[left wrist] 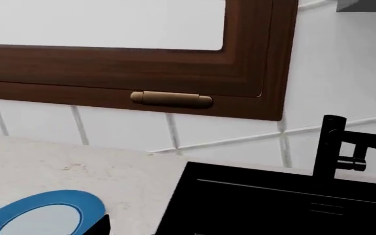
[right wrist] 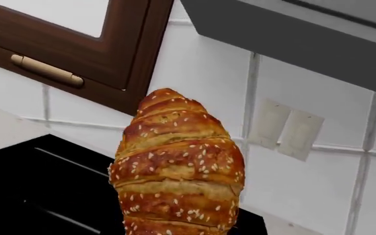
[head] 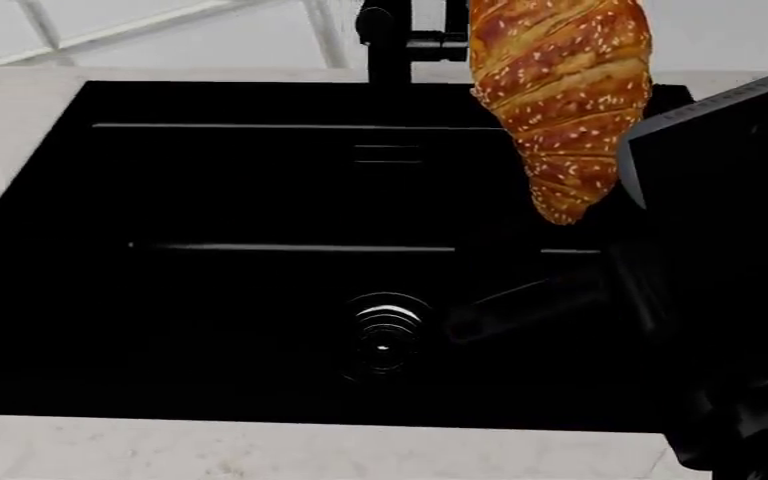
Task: Place the pastries on the plates.
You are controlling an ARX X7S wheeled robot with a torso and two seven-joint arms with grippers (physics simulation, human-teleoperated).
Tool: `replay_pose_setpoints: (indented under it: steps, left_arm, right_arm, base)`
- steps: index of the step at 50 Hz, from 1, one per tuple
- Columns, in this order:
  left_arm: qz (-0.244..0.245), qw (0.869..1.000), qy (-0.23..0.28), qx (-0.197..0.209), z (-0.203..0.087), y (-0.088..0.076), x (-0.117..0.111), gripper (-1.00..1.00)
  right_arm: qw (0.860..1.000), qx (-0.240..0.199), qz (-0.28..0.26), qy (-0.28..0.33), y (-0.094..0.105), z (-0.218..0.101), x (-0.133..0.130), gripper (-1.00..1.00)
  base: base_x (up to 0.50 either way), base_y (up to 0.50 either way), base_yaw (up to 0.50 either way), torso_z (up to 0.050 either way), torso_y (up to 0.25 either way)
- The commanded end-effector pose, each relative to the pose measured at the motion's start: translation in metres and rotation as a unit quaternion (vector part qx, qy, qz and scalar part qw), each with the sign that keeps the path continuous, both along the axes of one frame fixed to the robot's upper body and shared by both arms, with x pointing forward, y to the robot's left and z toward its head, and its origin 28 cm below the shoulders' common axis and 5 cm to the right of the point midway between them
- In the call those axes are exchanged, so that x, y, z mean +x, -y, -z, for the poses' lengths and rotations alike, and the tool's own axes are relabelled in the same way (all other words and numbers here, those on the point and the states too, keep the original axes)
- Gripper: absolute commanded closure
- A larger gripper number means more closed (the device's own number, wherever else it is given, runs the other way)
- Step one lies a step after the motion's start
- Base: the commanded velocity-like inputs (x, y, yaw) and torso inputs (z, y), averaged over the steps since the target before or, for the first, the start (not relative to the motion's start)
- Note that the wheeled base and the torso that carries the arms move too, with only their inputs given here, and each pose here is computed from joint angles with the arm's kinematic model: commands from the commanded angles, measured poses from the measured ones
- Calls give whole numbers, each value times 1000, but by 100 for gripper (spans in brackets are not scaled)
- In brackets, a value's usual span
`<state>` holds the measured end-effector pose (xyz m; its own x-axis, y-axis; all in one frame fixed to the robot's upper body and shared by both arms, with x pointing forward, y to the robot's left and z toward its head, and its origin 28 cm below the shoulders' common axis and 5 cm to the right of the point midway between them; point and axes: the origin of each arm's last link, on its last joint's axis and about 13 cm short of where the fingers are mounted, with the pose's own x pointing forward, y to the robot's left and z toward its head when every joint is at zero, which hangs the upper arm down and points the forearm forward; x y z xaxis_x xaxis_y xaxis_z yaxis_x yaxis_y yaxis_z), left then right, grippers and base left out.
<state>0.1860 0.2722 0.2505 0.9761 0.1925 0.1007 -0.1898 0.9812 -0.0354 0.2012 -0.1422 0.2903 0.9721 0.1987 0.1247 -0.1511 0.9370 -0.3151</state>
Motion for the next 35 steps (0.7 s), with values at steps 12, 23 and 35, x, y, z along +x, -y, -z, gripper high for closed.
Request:
replay_pose_setpoints:
  steps: [12,23,35]
  left_arm:
    - [-1,1000,-2,-1,1,-1,-2,-100]
    - [0,1000,-4,-1,2,-1,0,-100]
    - [3,1000,-6,0,1,0,1,-100]
  right_arm:
    - [1000,-8,1,6,-1,-2,-1,100]
    - [1000,-7,1,5,-1,-1,1,100]
    - [1000,-8,2,6,-1,-2,0,100]
  base:
    - [0,500,0,0,0]
    - [0,500,0,0,0]
    - [0,500,0,0,1]
